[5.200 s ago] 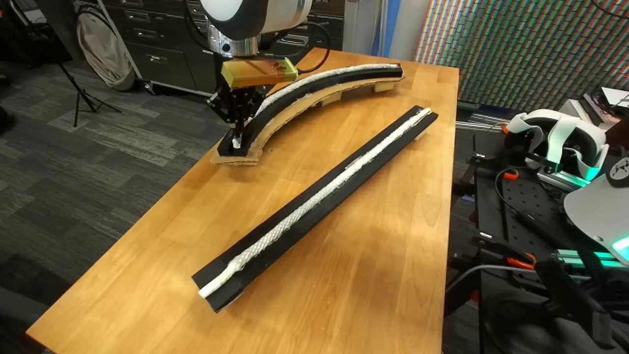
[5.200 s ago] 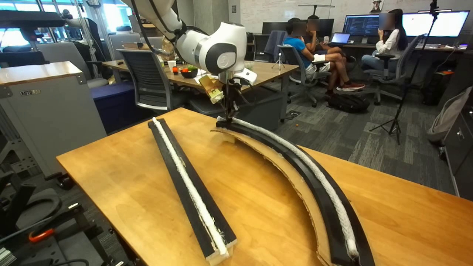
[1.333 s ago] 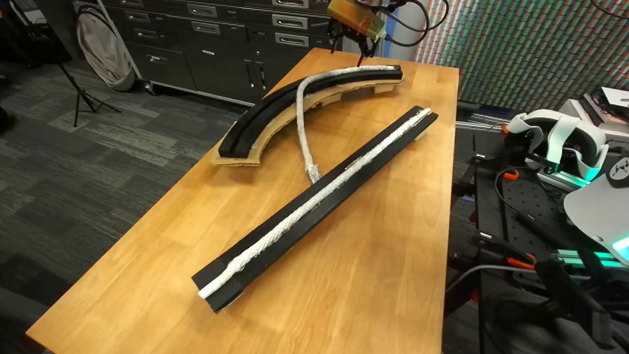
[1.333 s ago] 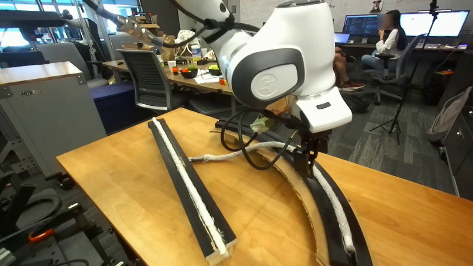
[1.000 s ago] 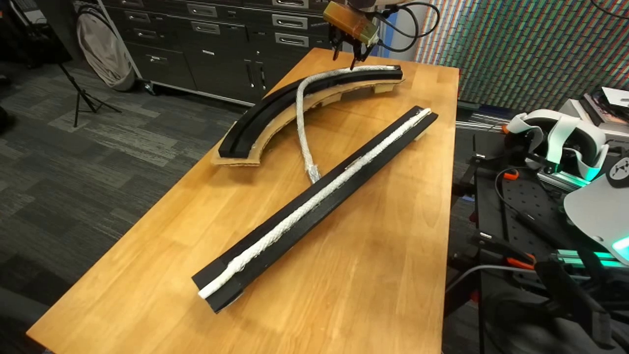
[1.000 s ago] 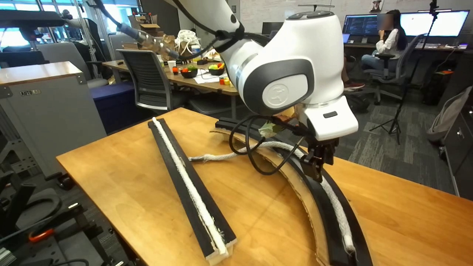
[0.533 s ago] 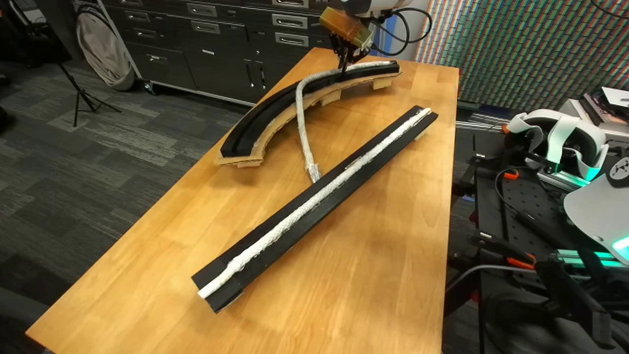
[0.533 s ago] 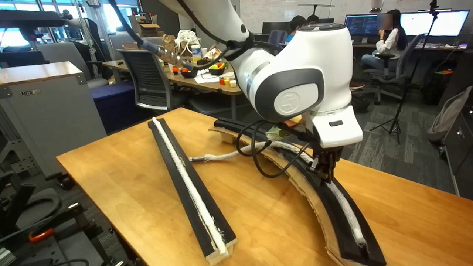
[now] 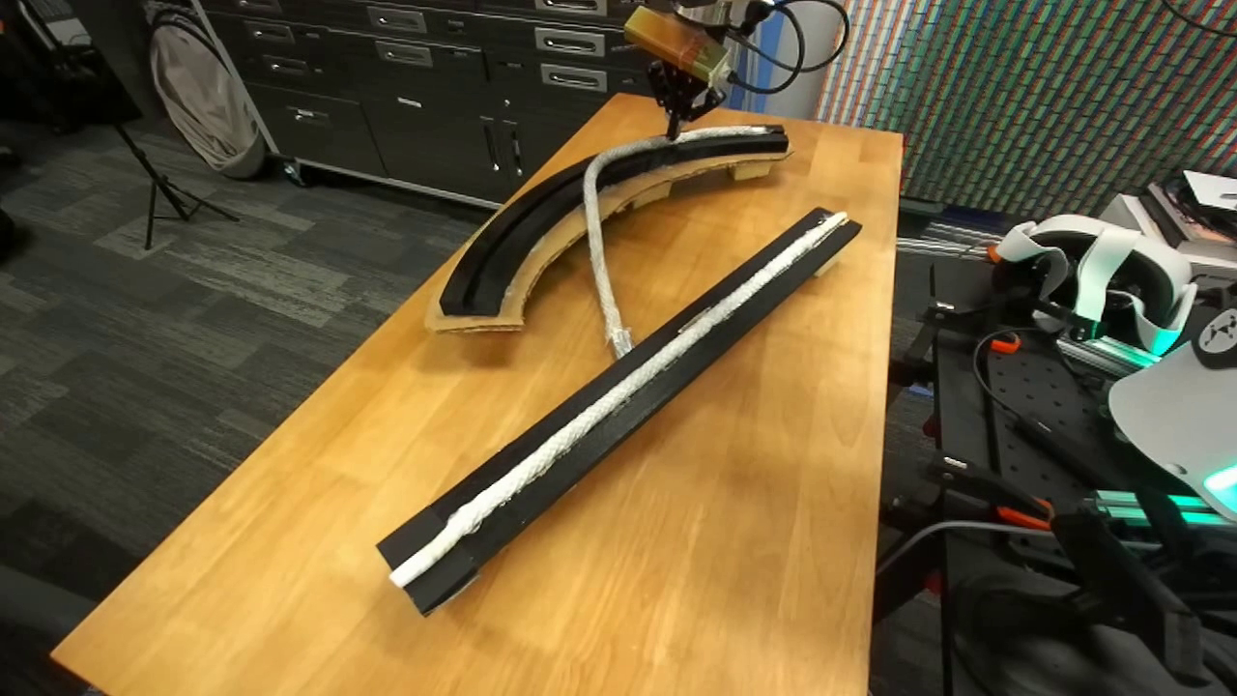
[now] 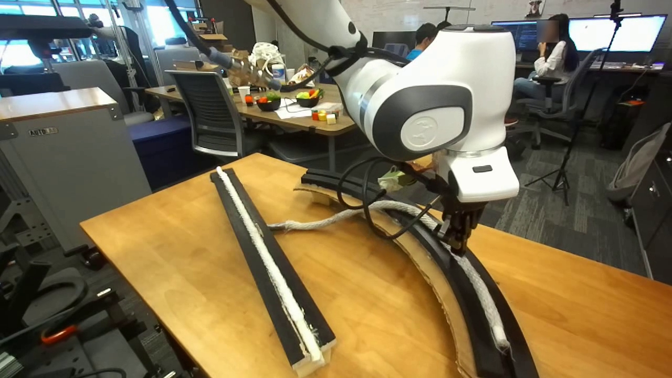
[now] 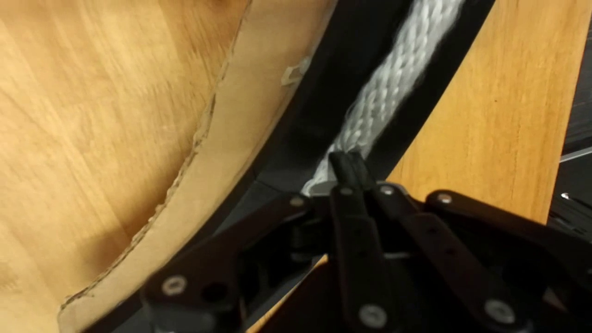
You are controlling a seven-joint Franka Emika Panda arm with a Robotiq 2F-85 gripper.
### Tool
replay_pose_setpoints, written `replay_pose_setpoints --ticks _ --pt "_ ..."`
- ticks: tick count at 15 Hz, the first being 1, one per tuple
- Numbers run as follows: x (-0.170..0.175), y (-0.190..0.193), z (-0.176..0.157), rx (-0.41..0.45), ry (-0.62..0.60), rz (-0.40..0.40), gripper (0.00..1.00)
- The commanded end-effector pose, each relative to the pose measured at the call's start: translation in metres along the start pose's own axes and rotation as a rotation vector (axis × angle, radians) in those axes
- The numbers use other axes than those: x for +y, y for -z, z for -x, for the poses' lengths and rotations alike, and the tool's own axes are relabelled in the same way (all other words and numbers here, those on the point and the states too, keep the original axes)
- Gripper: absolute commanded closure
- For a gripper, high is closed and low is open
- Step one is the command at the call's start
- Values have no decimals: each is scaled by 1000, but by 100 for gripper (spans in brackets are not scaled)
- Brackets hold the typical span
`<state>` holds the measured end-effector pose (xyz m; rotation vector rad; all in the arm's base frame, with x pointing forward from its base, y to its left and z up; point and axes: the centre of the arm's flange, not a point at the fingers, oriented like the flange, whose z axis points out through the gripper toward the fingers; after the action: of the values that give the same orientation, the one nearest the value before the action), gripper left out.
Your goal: Remove the rope from the curved black board then remove the rope from the straight black board
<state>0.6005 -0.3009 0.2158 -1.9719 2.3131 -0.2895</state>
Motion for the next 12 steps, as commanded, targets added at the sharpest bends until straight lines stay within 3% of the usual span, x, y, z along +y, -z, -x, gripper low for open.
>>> replay_pose_setpoints --ticks 1,7,12 --pt "4 26 7 -20 42 18 100" --pt "40 91 23 74 217 24 100" --pt "93 108 32 -45 302 136 100"
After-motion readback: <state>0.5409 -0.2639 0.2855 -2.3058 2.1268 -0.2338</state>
